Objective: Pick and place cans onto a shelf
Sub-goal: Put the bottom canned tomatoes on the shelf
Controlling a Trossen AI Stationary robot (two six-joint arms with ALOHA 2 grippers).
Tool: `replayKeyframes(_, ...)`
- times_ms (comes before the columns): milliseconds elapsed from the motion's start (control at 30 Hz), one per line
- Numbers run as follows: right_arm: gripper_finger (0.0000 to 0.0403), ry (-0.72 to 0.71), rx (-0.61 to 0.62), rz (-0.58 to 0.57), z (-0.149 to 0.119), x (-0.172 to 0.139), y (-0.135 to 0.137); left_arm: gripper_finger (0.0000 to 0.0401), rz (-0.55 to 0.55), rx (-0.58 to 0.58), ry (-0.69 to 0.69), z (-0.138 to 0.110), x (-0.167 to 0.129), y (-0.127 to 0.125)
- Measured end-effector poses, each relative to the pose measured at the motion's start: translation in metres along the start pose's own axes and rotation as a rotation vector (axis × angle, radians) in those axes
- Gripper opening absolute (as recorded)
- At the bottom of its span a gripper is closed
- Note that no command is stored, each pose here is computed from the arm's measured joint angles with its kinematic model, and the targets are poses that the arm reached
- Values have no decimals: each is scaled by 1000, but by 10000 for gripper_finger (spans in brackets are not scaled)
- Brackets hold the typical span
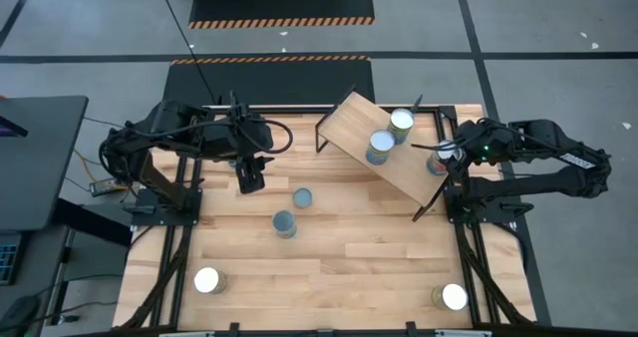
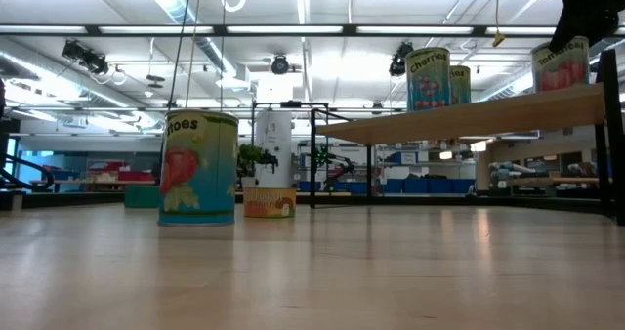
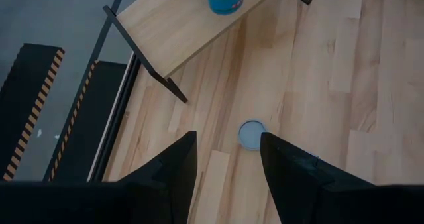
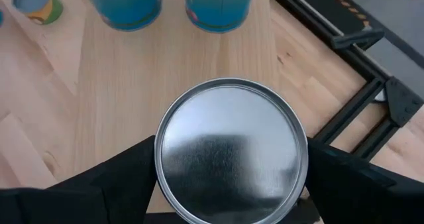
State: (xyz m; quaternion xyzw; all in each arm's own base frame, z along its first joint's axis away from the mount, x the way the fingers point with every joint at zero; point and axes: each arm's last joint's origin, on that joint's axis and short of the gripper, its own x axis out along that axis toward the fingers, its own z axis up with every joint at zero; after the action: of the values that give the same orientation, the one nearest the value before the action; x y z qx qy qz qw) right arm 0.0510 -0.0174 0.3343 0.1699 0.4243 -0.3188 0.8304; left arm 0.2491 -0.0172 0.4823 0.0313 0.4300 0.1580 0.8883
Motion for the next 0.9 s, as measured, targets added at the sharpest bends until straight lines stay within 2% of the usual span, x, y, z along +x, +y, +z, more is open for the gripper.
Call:
replayKeyframes(367,397,4,17,-57,-2,0,-3,172,0,0,0,0,0,0)
replayKeyframes(500,397,-1,25,-23,-1,0,-1,172,0,0,0,0,0,0)
replayKeyframes(900,399,-51,-5,-30,4,-1,0,172,0,9,0,0,0,0)
